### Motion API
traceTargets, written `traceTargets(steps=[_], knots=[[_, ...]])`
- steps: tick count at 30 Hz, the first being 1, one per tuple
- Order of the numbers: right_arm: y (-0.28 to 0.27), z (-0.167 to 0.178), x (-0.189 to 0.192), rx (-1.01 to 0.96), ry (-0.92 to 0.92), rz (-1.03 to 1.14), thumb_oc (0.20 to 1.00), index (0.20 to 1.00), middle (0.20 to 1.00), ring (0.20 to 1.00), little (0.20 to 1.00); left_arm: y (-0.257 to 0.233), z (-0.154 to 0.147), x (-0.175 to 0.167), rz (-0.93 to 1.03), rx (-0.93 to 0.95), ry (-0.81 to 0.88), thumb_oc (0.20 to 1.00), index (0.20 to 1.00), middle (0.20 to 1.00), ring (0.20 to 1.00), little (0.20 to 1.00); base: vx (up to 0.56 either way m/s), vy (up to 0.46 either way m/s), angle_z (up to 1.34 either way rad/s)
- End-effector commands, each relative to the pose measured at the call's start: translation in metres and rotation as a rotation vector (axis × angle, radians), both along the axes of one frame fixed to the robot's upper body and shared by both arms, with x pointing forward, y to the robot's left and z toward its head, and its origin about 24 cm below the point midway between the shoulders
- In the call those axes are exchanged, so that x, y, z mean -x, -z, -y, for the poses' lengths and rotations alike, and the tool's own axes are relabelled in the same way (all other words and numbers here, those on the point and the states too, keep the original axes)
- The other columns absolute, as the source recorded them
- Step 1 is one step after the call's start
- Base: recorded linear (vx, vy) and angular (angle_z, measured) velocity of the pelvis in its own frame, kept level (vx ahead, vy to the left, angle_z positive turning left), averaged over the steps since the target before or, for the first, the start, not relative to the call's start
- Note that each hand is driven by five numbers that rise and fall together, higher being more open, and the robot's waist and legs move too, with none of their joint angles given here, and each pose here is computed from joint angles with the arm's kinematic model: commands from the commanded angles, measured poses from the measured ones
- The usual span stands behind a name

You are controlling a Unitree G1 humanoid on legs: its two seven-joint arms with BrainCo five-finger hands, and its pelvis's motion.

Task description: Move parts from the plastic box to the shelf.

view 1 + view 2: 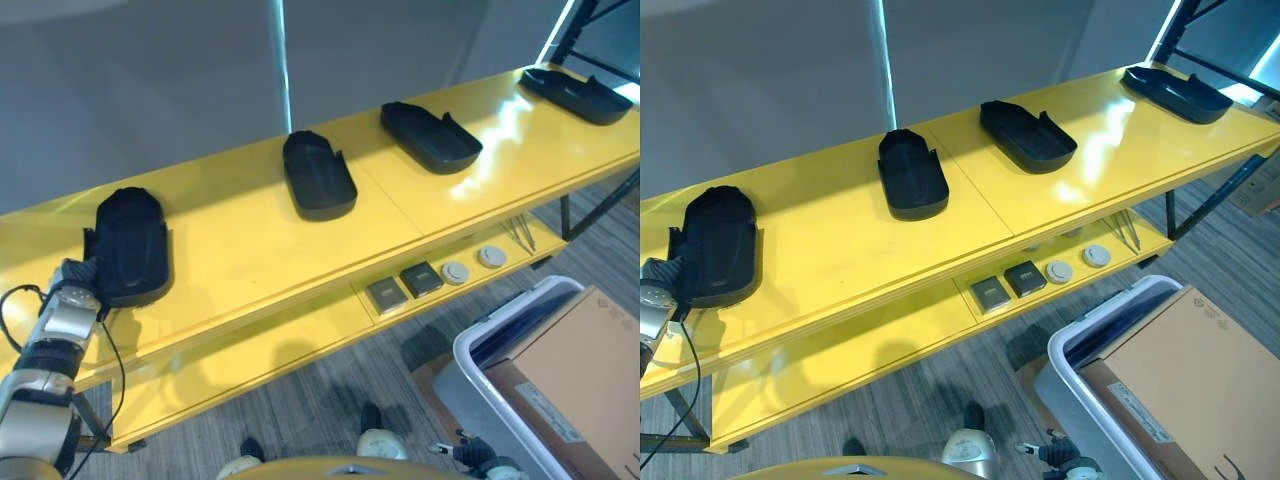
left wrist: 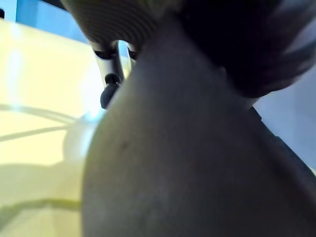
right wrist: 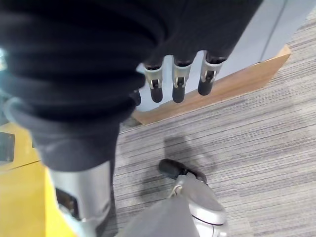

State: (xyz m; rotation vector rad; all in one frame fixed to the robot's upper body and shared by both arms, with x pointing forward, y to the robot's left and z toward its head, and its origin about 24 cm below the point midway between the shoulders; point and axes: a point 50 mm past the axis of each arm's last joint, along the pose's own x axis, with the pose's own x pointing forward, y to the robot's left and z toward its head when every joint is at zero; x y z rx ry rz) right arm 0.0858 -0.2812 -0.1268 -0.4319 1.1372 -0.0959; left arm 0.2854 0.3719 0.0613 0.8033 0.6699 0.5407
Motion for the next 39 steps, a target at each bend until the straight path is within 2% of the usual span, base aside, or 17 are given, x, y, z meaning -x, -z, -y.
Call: traceTargets(steps=[1,8,15,16,17,18,25,32,34,37,38,39], knots=[[-0.006,0.006,-0.011,0.028,-0.052,0.018,1.0,1.0,1.0,1.0,1.0,-0.057,-0.029,-0.009,0.065,-0.161,-0.042,0.2,0.2,0.2,0.2,0.2,0.02,0.027,-0.06],[-0.005,0.012,-0.008,0.044,-0.048,0.009,1.0,1.0,1.0,1.0,1.0,-0.058,-0.046,0.002,-0.021,-0.211,-0.125,0.2,0.2,0.2,0.2,0.2,0.02,0.013,-0.04],[-0.005,0.014,-0.006,0.048,-0.042,0.01,1.0,1.0,1.0,1.0,1.0,-0.04,-0.053,0.014,-0.096,-0.146,-0.155,0.2,0.2,0.2,0.2,0.2,0.01,0.004,-0.04],[-0.005,0.014,-0.007,0.047,-0.037,0.013,1.0,1.0,1.0,1.0,1.0,-0.037,-0.053,0.015,-0.099,-0.132,-0.16,0.58,0.58,0.58,0.58,0.58,0.0,0.0,0.0],[-0.005,0.014,-0.007,0.047,-0.036,0.014,1.0,1.0,1.0,1.0,1.0,-0.036,-0.053,0.015,-0.098,-0.132,-0.16,0.89,0.89,0.89,0.89,0.89,0.0,0.0,0.0],[-0.005,0.014,-0.008,0.046,-0.035,0.016,1.0,1.0,1.0,1.0,1.0,-0.035,-0.052,0.015,-0.093,-0.134,-0.163,1.0,1.0,1.0,1.0,1.0,0.0,0.0,0.0],[-0.002,0.012,-0.006,0.052,-0.048,0.003,1.0,1.0,1.0,1.0,1.0,-0.045,-0.054,0.012,0.067,-0.138,-0.189,1.0,1.0,1.0,1.0,1.0,0.0,0.0,0.0],[0.0,0.01,-0.002,0.049,-0.023,0.011,1.0,1.0,1.0,1.0,1.0,-0.104,-0.038,-0.009,0.404,-0.245,-0.074,1.0,1.0,1.0,1.0,1.0,0.0,-0.003,0.01],[0.001,0.009,0.002,0.046,-0.012,0.009,1.0,1.0,1.0,1.0,1.0,-0.137,-0.024,-0.011,0.602,-0.263,0.042,1.0,1.0,1.0,1.0,1.0,0.0,-0.013,0.04],[0.002,0.006,0.005,0.044,-0.006,0.006,1.0,1.0,1.0,1.0,1.0,-0.16,0.001,-0.009,0.764,-0.196,0.21,1.0,1.0,1.0,1.0,1.0,0.0,-0.011,0.09],[0.005,0.002,0.01,0.036,0.01,0.003,1.0,1.0,1.0,1.0,1.0,-0.165,0.054,0.0,0.889,0.027,0.466,1.0,1.0,1.0,1.0,1.0,0.0,-0.022,0.2],[0.005,0.002,0.01,0.036,0.008,0.003,1.0,1.0,1.0,1.0,1.0,-0.164,0.056,0.002,0.896,0.042,0.48,1.0,1.0,1.0,1.0,1.0,0.0,-0.029,0.16]])
